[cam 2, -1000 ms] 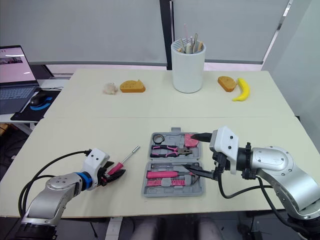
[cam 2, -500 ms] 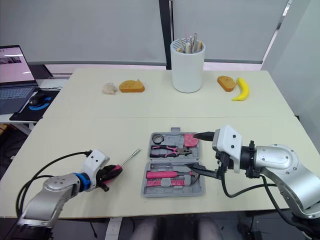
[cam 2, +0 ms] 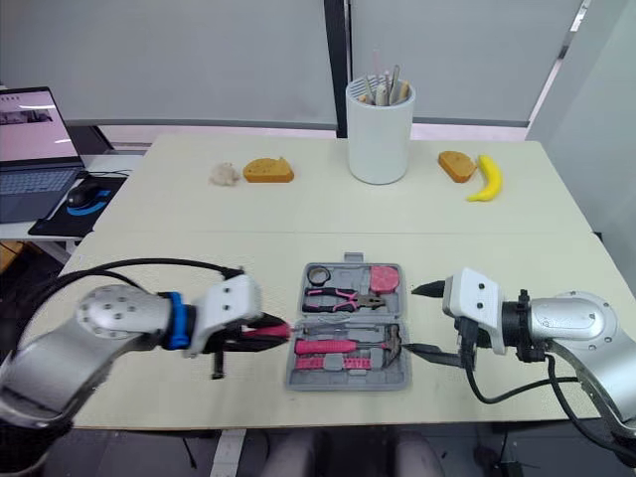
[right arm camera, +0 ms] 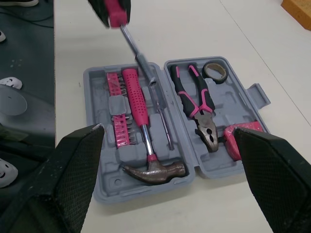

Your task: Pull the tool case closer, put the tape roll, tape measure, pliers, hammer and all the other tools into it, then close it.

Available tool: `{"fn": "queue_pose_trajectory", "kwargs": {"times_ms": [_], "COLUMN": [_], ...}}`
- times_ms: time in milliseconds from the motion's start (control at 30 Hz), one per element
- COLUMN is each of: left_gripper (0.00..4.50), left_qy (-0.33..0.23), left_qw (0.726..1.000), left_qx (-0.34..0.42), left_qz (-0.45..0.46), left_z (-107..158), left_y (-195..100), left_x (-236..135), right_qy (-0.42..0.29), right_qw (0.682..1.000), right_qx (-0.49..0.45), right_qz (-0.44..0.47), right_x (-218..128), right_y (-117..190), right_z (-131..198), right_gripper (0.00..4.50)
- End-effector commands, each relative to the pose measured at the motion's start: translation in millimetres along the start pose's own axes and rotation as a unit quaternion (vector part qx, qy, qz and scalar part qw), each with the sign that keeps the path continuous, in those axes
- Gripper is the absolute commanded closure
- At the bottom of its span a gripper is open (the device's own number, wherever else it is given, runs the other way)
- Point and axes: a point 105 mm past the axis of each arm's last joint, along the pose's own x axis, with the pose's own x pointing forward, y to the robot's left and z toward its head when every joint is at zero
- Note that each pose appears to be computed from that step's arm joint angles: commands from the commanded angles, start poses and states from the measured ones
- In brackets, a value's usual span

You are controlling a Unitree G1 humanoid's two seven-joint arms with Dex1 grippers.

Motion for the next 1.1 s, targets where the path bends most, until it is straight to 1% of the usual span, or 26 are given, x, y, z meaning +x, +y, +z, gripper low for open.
{"fn": "queue_pose_trajectory", "kwargs": {"times_ms": [33,233,433,767,867,1000,1100], "left_gripper": [3.77,3.77,3.77,3.77,3.77,3.77,3.77], "left_qy": [0.012,0.052,0.076,0.088,0.084,0.103,0.103], "left_qw": [1.000,0.998,0.995,0.994,0.994,0.992,0.992], "left_qx": [0.013,0.018,0.041,0.047,0.050,0.048,0.046], "left_qz": [-0.016,-0.029,-0.041,-0.036,-0.049,-0.048,-0.047], "left_z": [5,-6,-10,-8,-6,-13,-13], "left_y": [-8,-17,-24,-23,-27,-29,-29], "left_x": [22,51,61,79,81,83,83], "right_qy": [0.008,0.016,0.020,0.022,0.022,0.022,0.018], "right_qw": [1.000,1.000,1.000,1.000,1.000,1.000,1.000], "right_qx": [-0.019,-0.010,0.000,0.010,0.012,0.015,0.017], "right_qz": [-0.004,-0.002,-0.002,0.003,0.002,0.002,0.003], "right_x": [-5,-8,-9,-10,-12,-13,-13], "right_y": [2,9,12,16,17,17,18], "right_z": [3,0,-1,2,2,3,5], "right_gripper": [0.00,0.00,0.00,0.00,0.00,0.00,0.00]}}
